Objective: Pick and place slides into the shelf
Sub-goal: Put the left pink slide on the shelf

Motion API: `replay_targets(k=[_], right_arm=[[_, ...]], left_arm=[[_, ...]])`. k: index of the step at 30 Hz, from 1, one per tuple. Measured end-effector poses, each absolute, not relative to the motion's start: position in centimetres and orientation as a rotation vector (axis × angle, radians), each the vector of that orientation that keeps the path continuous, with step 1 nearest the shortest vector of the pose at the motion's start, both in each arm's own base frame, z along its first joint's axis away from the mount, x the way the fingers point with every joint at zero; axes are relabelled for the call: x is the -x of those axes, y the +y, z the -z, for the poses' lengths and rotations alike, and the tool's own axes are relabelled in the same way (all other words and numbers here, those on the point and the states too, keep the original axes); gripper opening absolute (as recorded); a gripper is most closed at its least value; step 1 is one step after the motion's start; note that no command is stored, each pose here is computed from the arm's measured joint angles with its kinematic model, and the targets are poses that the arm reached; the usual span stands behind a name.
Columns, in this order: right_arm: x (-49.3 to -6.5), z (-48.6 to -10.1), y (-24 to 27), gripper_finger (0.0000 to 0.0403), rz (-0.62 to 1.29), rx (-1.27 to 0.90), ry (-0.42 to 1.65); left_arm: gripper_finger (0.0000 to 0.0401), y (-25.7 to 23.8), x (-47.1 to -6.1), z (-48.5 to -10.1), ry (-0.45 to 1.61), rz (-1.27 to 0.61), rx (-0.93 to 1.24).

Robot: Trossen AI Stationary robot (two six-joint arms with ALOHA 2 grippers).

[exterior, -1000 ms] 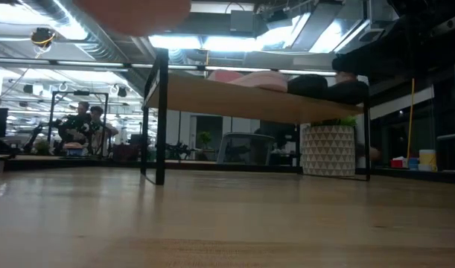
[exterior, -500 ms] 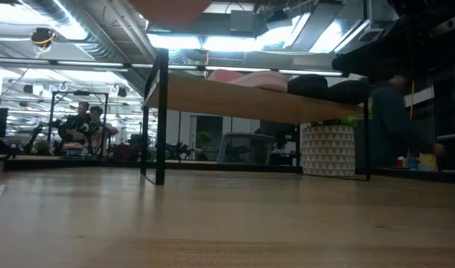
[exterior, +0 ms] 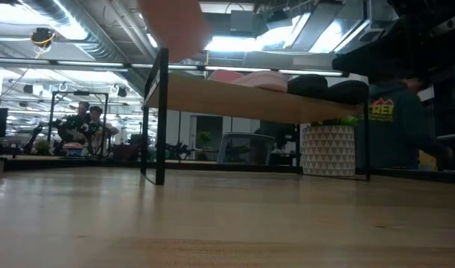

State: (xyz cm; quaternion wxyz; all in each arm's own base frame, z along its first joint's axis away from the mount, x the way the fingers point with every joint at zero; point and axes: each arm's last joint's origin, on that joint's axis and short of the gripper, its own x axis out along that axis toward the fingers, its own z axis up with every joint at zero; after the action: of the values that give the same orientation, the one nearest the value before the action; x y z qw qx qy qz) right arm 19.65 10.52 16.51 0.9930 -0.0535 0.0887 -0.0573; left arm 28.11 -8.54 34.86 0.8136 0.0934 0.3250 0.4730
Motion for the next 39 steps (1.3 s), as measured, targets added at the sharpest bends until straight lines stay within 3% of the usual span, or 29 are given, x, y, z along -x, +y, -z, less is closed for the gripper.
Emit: replay_targets(k=[10, 39], right_arm=[[-19.6, -16.5, 10.5, 0.0007, 0.114, 0.109, 0.178], [-19.6, -16.5, 10.5, 0.0007, 0.115, 0.108, 0.178]], left_arm=[[0.0002, -5.0, -29.0, -34.7, 0.711, -1.139, -0.019], [0.0002, -4.7, -30.6, -32.6, 0.737, -1.195, 0.017]])
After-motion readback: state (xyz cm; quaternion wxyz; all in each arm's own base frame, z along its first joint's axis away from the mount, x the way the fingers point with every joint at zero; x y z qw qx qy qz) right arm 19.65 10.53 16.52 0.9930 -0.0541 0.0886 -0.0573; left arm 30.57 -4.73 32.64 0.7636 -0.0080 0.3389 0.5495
